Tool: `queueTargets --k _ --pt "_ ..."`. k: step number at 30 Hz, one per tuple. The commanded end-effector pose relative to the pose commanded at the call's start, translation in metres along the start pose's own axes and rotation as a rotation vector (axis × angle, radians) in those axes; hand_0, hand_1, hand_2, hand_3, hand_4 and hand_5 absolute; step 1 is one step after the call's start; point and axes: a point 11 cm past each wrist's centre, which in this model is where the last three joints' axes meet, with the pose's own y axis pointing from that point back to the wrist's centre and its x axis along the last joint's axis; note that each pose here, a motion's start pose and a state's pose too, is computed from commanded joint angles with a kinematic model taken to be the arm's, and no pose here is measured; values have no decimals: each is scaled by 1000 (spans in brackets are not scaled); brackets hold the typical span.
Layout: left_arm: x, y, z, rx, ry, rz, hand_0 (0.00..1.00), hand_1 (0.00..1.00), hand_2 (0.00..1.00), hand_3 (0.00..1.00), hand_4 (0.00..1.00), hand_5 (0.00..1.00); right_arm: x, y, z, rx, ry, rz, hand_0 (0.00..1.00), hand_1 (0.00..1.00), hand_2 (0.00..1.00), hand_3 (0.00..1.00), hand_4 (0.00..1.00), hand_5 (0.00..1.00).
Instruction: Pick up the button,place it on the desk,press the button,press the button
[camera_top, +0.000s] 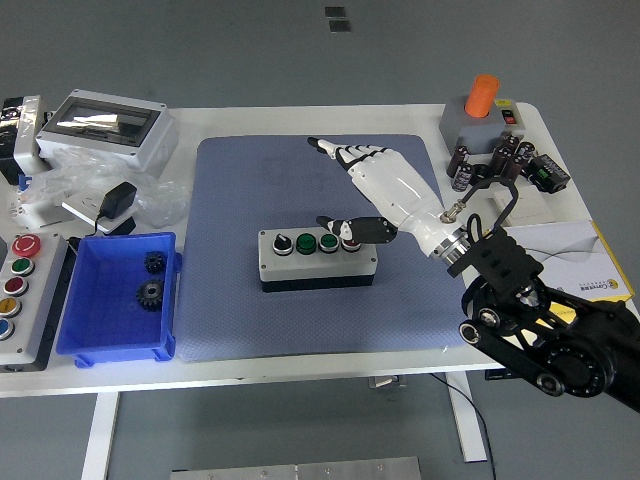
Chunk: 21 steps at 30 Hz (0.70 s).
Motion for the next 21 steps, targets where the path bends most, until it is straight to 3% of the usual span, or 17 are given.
queueTargets --k 2,3,8,9,14,15,21 --pt "0 0 -1 3 1 1 699 704 607 646 708 252 8 3 2 -6 53 -31 655 812 939 998 889 327" --pt "0 0 -1 3 1 1 701 704 606 643 698 241 11 5 1 -9 74 -50 573 870 849 998 823 419" --pt "0 0 0 0 1 1 701 704 606 643 698 241 18 7 -6 -29 124 -146 573 870 849 998 823 419" --pt "0 0 0 -1 1 1 700 704 606 644 698 241 17 8 -8 -35 134 -170 225 288 261 736 302 117" --pt "1 0 1 -1 1 3 700 704 606 644 698 241 6 11 -7 -61 172 -284 225 288 261 736 302 117" --pt "1 0 1 -1 1 3 700 704 608 644 699 247 3 12 -6 -65 176 -304 132 166 160 681 267 2" --pt "1 0 1 0 0 3 701 703 608 644 700 247 -15 15 -4 -74 181 -370 124 131 150 672 247 2"
